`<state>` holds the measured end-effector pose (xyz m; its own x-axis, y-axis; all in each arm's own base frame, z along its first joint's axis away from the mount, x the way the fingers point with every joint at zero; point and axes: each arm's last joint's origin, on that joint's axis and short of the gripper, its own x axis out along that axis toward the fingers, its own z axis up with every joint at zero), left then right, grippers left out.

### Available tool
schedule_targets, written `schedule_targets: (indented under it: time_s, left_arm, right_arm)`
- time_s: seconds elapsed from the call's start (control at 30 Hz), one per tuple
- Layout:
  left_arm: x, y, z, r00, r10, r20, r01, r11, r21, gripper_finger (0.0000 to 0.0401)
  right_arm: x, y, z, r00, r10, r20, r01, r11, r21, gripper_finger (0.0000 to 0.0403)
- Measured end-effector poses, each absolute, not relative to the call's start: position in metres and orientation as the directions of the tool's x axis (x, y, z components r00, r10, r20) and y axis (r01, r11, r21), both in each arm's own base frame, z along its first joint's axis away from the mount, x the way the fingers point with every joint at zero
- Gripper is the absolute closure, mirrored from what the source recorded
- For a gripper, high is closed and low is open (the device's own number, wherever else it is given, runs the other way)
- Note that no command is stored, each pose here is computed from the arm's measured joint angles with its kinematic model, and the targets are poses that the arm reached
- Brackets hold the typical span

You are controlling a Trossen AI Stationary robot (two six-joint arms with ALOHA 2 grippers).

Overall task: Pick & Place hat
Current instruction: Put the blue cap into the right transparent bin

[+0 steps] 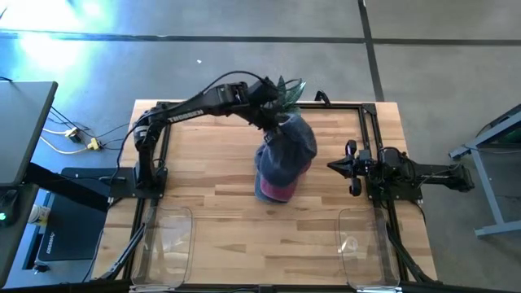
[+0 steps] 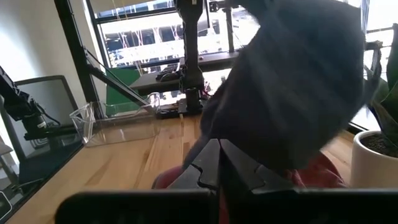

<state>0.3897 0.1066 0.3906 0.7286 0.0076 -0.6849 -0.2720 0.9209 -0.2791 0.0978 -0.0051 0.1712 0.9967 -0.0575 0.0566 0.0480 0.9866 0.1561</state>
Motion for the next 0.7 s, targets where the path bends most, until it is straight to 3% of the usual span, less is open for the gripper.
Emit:
schedule_targets:
  time_s: [0.13,0.37,0.47,0.6,0.7]
  left_arm:
    - [0.383,0.098,0.419,0.781,-0.049,-0.623,-0.183,0.935,-0.303,0.0400]
    - [0.380,0.086,0.436,0.801,-0.030,-0.598,-0.207,0.923,-0.323,0.0400]
    - [0.377,0.084,0.440,0.796,-0.017,-0.606,-0.242,0.907,-0.344,0.0400]
    - [0.374,0.084,0.444,0.792,0.017,-0.610,-0.299,0.882,-0.364,0.0400]
    - [0.374,0.085,0.443,0.788,0.028,-0.615,-0.343,0.850,-0.401,0.0400]
  right_arm:
    - [0.098,-0.005,0.171,0.997,-0.058,0.058,0.048,0.987,0.155,0.0402]
    - [0.097,-0.007,0.179,0.983,-0.114,0.141,0.090,0.982,0.165,0.0402]
    - [0.094,-0.008,0.191,0.955,-0.147,0.257,0.092,0.973,0.213,0.0402]
    - [0.084,-0.008,0.215,0.844,-0.165,0.510,-0.098,0.888,0.449,0.0402]
    - [0.077,-0.010,0.225,0.760,-0.253,0.598,-0.130,0.843,0.522,0.0402]
